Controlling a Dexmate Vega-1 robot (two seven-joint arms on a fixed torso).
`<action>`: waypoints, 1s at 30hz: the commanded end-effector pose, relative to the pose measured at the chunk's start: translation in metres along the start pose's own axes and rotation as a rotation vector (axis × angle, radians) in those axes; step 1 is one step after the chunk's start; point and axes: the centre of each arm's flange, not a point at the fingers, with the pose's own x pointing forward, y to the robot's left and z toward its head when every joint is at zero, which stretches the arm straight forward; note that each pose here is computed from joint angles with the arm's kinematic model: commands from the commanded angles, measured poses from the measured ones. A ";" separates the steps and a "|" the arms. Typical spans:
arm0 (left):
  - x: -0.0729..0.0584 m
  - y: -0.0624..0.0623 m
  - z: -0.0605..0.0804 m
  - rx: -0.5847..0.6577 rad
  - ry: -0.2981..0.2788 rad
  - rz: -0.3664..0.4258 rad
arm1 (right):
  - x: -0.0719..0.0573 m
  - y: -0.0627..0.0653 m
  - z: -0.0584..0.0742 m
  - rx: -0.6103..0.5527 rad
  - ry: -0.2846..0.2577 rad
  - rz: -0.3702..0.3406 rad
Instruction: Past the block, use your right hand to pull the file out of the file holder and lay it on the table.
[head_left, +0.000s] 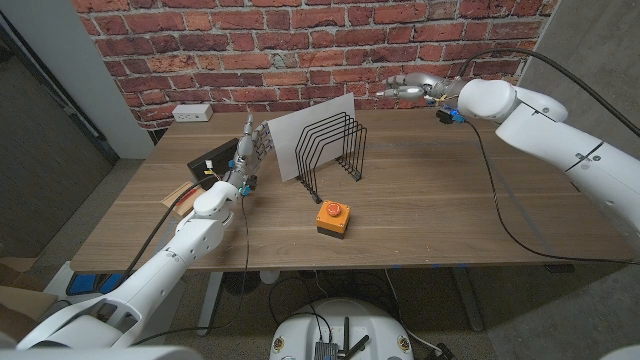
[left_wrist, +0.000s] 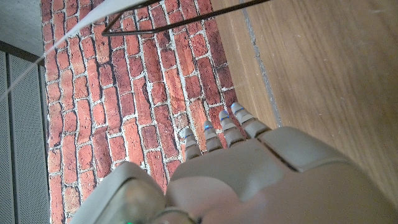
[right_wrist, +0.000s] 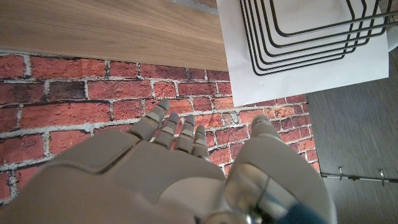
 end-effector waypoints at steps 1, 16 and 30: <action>0.001 0.000 -0.001 0.001 0.000 0.000 | 0.005 -0.014 0.021 -0.170 0.082 0.065; 0.000 0.001 0.000 0.001 0.000 0.000 | 0.022 -0.032 0.054 -0.324 0.123 0.078; -0.001 -0.001 -0.001 0.001 0.001 0.000 | 0.032 -0.036 0.067 -0.419 0.001 0.076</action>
